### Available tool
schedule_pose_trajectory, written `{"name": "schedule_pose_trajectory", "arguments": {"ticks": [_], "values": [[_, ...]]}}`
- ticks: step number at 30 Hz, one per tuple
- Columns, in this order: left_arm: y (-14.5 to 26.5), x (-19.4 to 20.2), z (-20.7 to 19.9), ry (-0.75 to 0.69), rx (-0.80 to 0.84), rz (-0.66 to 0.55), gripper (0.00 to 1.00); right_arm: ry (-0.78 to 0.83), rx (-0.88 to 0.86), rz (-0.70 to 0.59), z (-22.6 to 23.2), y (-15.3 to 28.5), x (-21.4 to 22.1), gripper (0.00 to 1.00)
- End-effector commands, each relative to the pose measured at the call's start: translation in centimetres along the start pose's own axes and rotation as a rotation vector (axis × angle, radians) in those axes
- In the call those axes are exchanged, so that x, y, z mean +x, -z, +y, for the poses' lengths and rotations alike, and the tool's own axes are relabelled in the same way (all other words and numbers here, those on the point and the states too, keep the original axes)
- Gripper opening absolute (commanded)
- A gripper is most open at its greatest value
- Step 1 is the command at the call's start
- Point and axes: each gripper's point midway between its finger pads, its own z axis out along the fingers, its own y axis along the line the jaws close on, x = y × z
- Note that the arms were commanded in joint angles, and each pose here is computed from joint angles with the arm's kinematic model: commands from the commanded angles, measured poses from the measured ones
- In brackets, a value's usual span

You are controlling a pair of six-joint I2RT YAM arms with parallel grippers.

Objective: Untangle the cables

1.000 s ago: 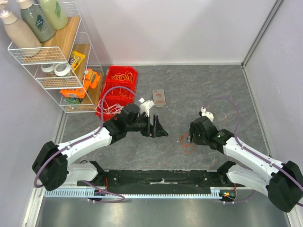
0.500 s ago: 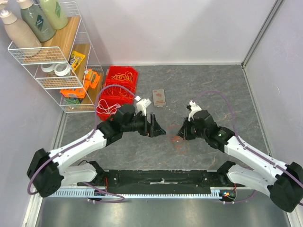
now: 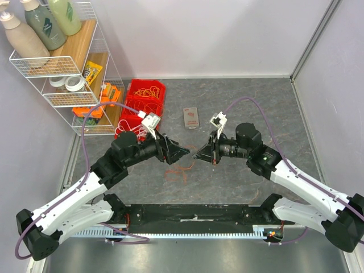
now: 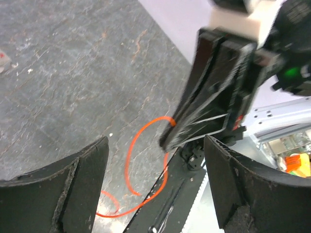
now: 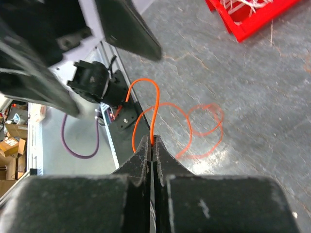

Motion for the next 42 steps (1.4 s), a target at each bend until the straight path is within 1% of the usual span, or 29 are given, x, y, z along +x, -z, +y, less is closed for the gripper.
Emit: {"name": "schedule_pose_trajectory", "arguments": {"ticks": [1, 4, 6, 9, 12, 15, 16, 18, 21, 22, 23, 24, 25, 27, 29, 31, 34, 36, 39, 42], "values": [[-0.1, 1.2, 1.0, -0.076, -0.005, 0.021, 0.82, 0.066, -0.123, -0.11, 3.9, 0.5, -4.6, 0.0], [0.0, 1.3, 1.9, -0.06, -0.058, 0.015, 0.74, 0.044, -0.067, -0.097, 2.8, 0.0, -4.7, 0.0], [0.1, 1.4, 2.6, -0.048, -0.097, 0.013, 0.71, 0.011, -0.029, -0.051, 1.6, -0.5, -3.5, 0.0], [0.6, 1.4, 3.7, -0.031, -0.164, -0.001, 0.72, -0.029, 0.017, -0.018, 0.1, -1.3, -1.8, 0.0], [1.6, 1.1, 5.2, -0.015, -0.249, -0.043, 0.75, -0.08, 0.067, 0.024, -1.3, -1.9, 0.6, 0.0], [2.3, 1.4, 7.1, 0.003, -0.35, -0.053, 0.78, -0.149, 0.088, 0.107, -2.2, -3.1, 4.2, 0.01], [2.4, 1.6, 7.4, 0.004, -0.367, -0.043, 0.79, -0.179, 0.092, 0.141, -2.5, -3.5, 5.6, 0.05], [2.1, 2.4, 7.9, 0.008, -0.385, -0.007, 0.83, -0.222, 0.095, 0.167, -3.1, -4.3, 7.3, 0.16], [1.3, 4.1, 8.4, 0.019, -0.39, 0.078, 0.89, -0.24, 0.155, 0.219, -4.5, -4.3, 9.1, 0.39], [0.8, 5.1, 8.9, 0.025, -0.402, 0.126, 0.9, -0.228, 0.198, 0.238, -5.1, -4.0, 9.2, 0.52], [0.5, 6.2, 9.6, 0.035, -0.432, 0.178, 0.9, -0.207, 0.24, 0.24, -5.8, -3.7, 9.0, 0.61], [0.2, 7.3, 9.9, 0.054, -0.44, 0.237, 0.9, -0.182, 0.282, 0.236, -6.4, -3.2, 8.5, 0.67], [0.1, 8.7, 10.7, 0.069, -0.473, 0.301, 0.9, -0.165, 0.316, 0.232, -6.9, -2.7, 8.0, 0.76], [-0.1, 11.0, 11.9, 0.099, -0.521, 0.409, 0.9, -0.139, 0.389, 0.214, -8.1, -1.2, 7.1, 0.85], [-0.1, 13.2, 12.9, 0.123, -0.566, 0.504, 0.88, -0.122, 0.459, 0.192, -9.5, 0.5, 6.5, 0.91], [-0.3, 15.2, 13.6, 0.143, -0.582, 0.578, 0.87, -0.106, 0.493, 0.173, -10.1, 1.8, 6.0, 0.92], [-1.0, 16.4, 13.8, 0.106, -0.606, 0.618, 0.86, -0.099, 0.492, 0.155, -10.0, 2.6, 5.8, 0.93], [-1.4, 17.2, 13.6, 0.088, -0.629, 0.651, 0.83, -0.103, 0.489, 0.152, -9.9, 2.7, 5.9, 0.93], [-1.6, 18.2, 13.9, 0.043, -0.723, 0.675, 0.83, -0.112, 0.486, 0.156, -10.0, 2.5, 6.2, 0.93], [-1.6, 20.1, 13.9, 0.055, -0.794, 0.715, 0.84, -0.12, 0.486, 0.164, -10.3, 2.3, 6.5, 0.92]]}}
